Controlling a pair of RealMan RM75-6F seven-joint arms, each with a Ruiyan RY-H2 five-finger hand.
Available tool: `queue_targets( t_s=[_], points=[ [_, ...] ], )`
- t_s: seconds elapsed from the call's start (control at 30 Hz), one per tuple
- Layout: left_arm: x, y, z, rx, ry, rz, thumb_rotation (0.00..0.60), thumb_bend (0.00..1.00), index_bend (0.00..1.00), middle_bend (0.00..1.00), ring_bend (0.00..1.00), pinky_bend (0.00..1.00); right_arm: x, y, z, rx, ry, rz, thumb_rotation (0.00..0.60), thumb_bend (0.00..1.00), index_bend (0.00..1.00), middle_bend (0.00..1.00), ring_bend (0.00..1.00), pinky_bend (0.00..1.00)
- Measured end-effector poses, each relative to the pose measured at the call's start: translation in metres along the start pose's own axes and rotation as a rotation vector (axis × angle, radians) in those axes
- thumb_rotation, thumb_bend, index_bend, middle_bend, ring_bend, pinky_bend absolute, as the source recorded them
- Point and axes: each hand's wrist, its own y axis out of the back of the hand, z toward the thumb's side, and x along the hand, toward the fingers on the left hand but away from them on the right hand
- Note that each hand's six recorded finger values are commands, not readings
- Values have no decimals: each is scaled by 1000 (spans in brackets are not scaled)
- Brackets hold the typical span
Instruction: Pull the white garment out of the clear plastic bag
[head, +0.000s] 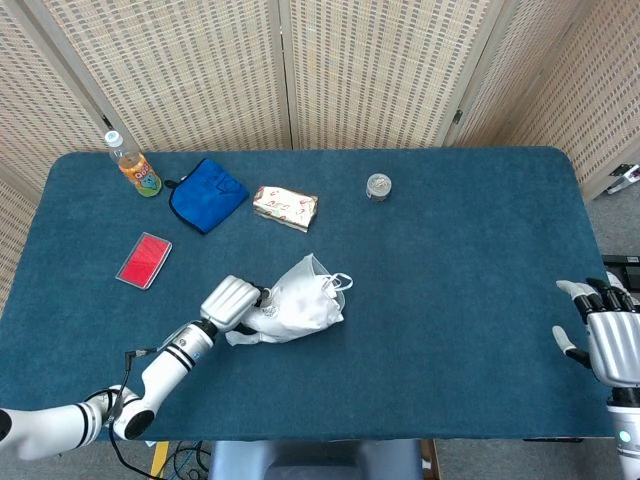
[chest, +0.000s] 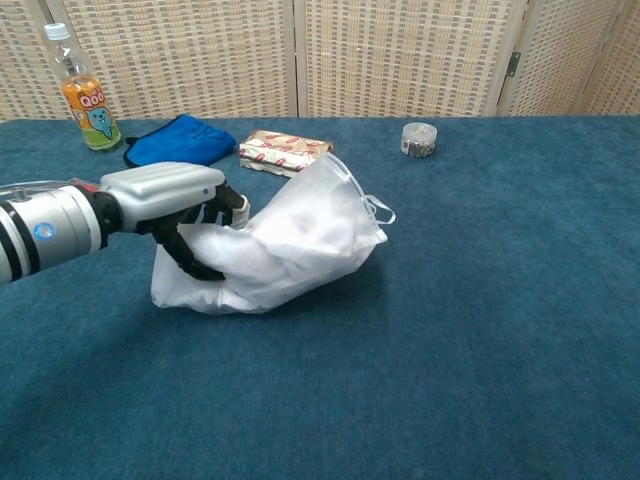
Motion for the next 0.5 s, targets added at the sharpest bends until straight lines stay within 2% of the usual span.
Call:
queue_targets(
  t_s=[0.2,0.33,0.5],
  points=[
    [-8,17,-2,-33,-86,108,600,234,552,577,581,617,-9,-3,26,-16,89,29,600,311,293,317,187,262],
    [-14,32,1,-52,-141,173,600,234,546,577,580,617,-17,-5,50,-21,179,43,600,311,312,317,187,262],
    [-17,43,6,-87,-174,197,600,234,544,577,580,617,-27,-10,84,-27,298,58,600,311,342,317,187,262]
  ],
)
